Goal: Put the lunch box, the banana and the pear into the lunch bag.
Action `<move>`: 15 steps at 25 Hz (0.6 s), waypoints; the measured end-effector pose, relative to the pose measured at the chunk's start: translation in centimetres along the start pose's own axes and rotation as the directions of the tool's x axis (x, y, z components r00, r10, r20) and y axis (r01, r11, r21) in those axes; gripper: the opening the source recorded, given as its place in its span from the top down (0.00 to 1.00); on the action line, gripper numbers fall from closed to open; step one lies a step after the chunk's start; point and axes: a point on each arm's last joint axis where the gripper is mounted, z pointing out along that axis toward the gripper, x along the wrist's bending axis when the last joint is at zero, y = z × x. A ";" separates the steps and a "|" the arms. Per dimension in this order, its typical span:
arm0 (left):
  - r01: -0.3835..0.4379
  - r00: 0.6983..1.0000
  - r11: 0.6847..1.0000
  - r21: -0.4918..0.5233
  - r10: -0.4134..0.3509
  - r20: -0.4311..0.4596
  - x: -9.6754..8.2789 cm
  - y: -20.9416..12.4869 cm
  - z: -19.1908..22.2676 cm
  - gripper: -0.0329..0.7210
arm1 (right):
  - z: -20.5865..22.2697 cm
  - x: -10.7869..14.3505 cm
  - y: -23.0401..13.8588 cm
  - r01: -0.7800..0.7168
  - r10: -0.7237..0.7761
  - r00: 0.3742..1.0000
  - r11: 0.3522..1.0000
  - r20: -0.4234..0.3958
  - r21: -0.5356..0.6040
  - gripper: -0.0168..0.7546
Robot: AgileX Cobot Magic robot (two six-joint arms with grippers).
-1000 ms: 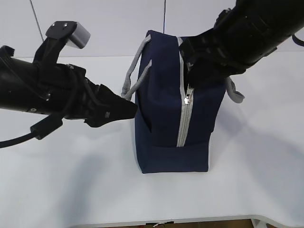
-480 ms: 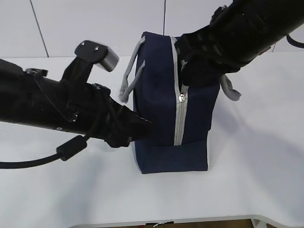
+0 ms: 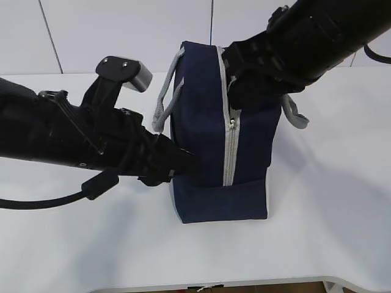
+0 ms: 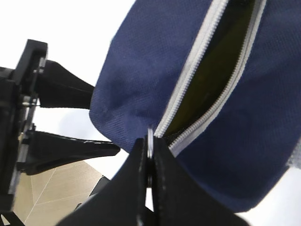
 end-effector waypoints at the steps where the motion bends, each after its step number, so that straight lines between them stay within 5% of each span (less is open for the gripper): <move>1: 0.017 1.000 1.000 0.001 -0.017 0.000 0.1 -0.1 0.2 0.47 | 0.0 0.0 0.0 0.001 -0.001 1.000 1.000 -0.002 0.000 0.95; 6: 0.113 0.993 0.993 0.019 -0.113 0.017 0.3 -0.7 1.3 0.51 | 0.0 0.0 0.0 0.006 -0.006 1.000 1.000 -0.004 0.005 0.95; 13: 0.114 0.993 0.993 0.024 -0.115 0.035 0.2 -0.8 1.5 0.91 | 0.0 0.0 -0.2 0.017 -0.017 1.000 1.000 0.003 0.017 0.95; 15: 0.107 0.994 0.994 0.023 -0.108 0.035 0.2 -0.8 1.5 0.96 | 0.0 -0.1 -0.2 0.020 -0.020 1.000 1.000 0.006 0.021 0.95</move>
